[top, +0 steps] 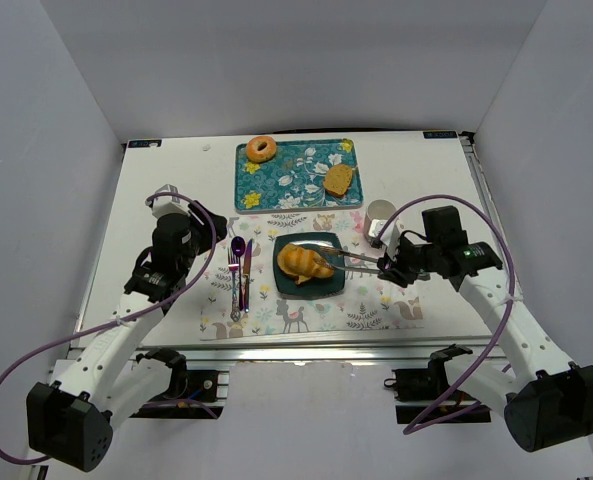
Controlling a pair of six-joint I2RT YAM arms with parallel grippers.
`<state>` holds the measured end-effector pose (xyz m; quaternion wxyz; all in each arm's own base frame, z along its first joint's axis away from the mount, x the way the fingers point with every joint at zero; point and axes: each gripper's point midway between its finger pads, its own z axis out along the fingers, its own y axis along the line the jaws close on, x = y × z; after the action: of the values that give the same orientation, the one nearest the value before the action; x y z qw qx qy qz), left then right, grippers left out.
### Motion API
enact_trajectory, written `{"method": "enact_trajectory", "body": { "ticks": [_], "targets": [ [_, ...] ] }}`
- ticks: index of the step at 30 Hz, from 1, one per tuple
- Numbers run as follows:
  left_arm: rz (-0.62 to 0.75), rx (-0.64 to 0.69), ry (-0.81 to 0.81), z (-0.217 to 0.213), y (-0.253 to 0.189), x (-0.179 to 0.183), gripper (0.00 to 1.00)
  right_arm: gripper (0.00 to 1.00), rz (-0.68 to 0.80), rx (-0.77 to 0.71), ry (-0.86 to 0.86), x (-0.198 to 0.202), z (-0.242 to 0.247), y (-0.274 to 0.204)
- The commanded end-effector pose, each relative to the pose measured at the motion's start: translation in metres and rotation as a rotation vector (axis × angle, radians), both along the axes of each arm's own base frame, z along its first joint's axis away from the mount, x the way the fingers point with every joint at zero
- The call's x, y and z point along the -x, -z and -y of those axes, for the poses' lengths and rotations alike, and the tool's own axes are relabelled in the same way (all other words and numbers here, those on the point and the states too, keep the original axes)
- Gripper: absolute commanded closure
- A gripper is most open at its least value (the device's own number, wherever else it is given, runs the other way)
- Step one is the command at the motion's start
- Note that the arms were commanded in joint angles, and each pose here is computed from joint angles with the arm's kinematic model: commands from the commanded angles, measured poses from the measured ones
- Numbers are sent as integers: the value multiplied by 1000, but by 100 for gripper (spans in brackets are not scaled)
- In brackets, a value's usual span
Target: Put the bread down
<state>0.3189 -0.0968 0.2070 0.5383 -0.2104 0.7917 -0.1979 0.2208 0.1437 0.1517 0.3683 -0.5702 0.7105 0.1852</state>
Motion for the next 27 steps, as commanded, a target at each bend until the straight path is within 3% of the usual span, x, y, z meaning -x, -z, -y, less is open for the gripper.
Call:
{"method": "enact_trajectory", "body": {
  "ticks": [1,9,12,13,14,16,18,20,22,27],
  "targets": [
    [28,10,-5,-2,-9,1,33,55,57,3,-5,-6,2,-3],
    [32,18,3,1,-10,0,33,58,74,-62,20,-7,-3,-23],
    [36,21,8,2,-11,-1,34,69,95,-148,92,-27,-10,-58],
    [33,21,10,2,-10,-2,38,86,127,-189,135,-41,-11,-75],
    [37,28,26,6,-12,-2,53,100,86,-246,235,-52,-9,-87],
    [43,35,53,11,-13,-3,72,100,113,-292,405,-86,4,-112],
    [45,38,93,19,-14,-5,100,100,129,-354,645,-122,33,-125],
    [46,58,151,30,-15,-4,100,100,189,-440,838,-150,65,-136],
    [48,73,189,37,-14,-5,98,100,221,-413,1039,-165,101,-111],
    [-15,93,319,64,3,3,61,100,112,-299,1170,-187,147,-26]
  ]
}}
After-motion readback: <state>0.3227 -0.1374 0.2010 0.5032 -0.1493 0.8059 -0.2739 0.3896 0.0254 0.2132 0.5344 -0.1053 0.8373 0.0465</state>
